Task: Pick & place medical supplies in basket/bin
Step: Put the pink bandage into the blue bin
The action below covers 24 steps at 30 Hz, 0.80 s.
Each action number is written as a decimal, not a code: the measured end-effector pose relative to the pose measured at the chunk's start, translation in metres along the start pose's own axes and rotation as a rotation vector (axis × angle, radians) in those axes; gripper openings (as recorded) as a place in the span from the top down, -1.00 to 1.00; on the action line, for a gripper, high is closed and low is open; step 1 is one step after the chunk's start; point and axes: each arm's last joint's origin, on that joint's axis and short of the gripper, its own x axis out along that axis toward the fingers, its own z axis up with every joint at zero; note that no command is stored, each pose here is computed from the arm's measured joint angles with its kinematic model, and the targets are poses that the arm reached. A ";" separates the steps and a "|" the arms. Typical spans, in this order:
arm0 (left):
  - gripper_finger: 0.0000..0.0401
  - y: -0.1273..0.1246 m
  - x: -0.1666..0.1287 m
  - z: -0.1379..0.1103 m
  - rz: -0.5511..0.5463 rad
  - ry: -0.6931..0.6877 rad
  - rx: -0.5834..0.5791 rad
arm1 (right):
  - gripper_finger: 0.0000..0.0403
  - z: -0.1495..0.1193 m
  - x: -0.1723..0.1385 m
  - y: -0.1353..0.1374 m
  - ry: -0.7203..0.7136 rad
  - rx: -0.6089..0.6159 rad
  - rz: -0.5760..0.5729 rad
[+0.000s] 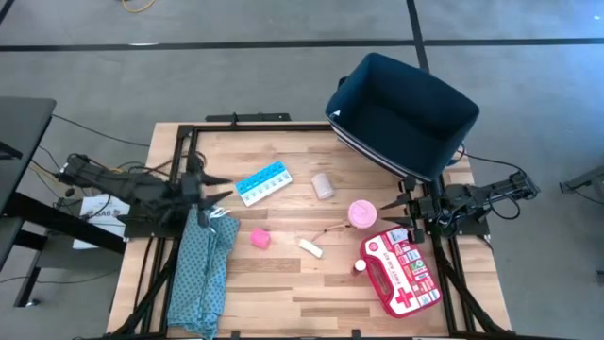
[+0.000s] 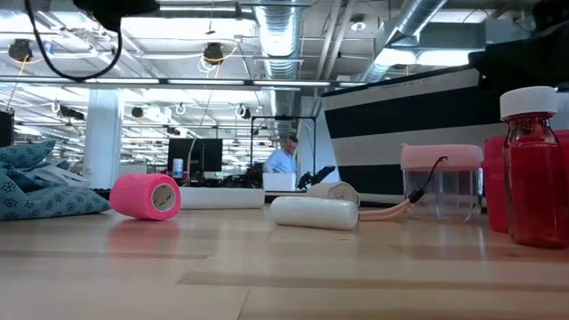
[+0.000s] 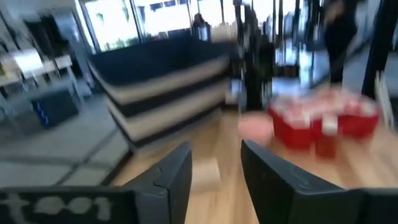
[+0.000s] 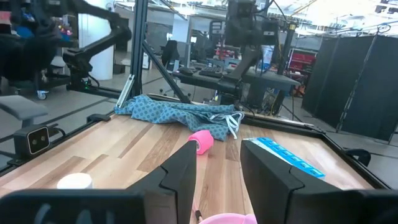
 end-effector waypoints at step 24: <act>0.26 -0.056 0.097 -0.088 -0.367 0.630 0.034 | 0.41 0.103 0.048 -0.013 0.018 0.356 -0.007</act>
